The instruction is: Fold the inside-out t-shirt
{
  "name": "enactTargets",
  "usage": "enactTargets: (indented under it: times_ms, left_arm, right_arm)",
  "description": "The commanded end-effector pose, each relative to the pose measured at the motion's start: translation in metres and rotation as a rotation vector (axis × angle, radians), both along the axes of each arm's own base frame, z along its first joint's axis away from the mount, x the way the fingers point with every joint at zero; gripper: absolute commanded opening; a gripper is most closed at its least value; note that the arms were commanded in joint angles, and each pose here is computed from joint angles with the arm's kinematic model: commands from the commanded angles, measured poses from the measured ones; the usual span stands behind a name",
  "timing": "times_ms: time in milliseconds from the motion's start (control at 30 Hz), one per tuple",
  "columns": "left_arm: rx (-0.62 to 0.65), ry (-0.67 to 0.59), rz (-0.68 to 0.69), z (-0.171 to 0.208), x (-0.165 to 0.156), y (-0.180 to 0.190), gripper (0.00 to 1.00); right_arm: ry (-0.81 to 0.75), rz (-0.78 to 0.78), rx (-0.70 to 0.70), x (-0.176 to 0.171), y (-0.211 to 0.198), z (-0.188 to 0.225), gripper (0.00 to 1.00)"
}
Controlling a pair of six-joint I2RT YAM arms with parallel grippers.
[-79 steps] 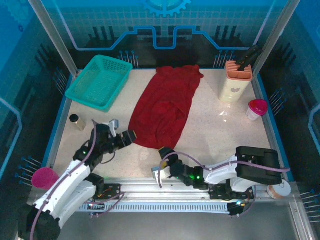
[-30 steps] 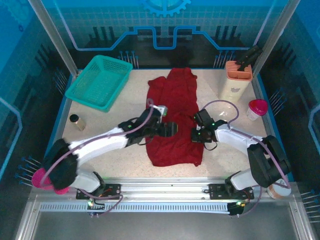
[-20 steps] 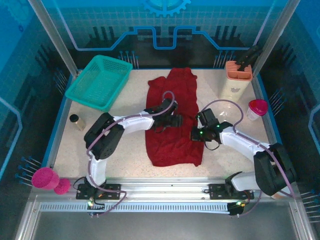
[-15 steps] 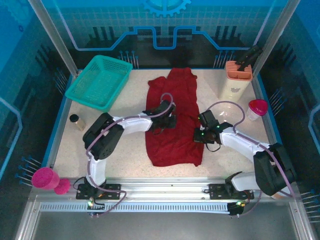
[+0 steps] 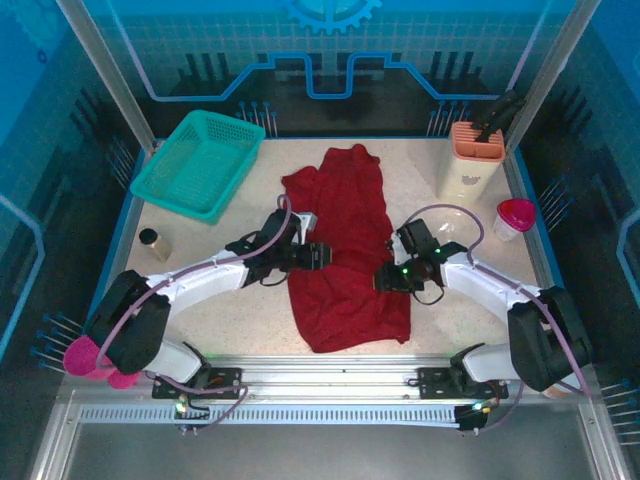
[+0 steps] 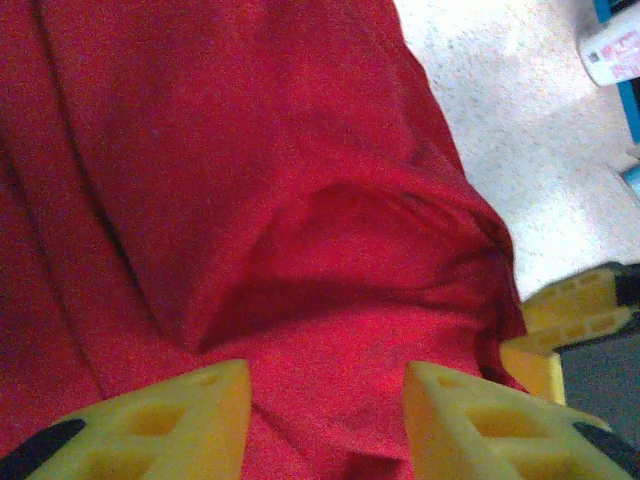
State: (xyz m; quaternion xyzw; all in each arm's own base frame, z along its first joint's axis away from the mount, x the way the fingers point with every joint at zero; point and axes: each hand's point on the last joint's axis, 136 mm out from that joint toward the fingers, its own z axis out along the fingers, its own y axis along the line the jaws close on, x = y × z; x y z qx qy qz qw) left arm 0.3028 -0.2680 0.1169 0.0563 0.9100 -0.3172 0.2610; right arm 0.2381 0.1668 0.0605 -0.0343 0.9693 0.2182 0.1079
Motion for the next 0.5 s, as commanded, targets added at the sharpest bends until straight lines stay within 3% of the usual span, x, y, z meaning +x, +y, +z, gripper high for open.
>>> enactTargets:
  times_ms: [0, 133, 267, 400, 467]
  left_arm:
    - [0.025, -0.030, -0.054, 0.009, -0.008, -0.003, 0.54]
    - [0.139, -0.087, -0.078, 0.001, 0.007, -0.001, 0.61]
    - [0.269, -0.183, -0.202, -0.020, 0.029, -0.021, 0.65]
    - [0.433, -0.240, -0.222, -0.038, 0.059, -0.021, 0.64]
    - [0.471, -0.267, -0.233, -0.045, 0.071, -0.024, 0.55]
  right_arm:
    - [-0.163, 0.122, 0.017, 0.020, 0.020, 0.035, 0.40]
    - [-0.262, 0.135, 0.062, 0.050, 0.042, 0.046, 0.41]
    - [-0.262, 0.058, 0.073, 0.078, 0.047, 0.042, 0.40]
    - [-0.292, -0.017, 0.092, 0.088, 0.037, 0.047, 0.42]
    - [-0.275, -0.016, 0.066, 0.079, 0.028, 0.036, 0.42]
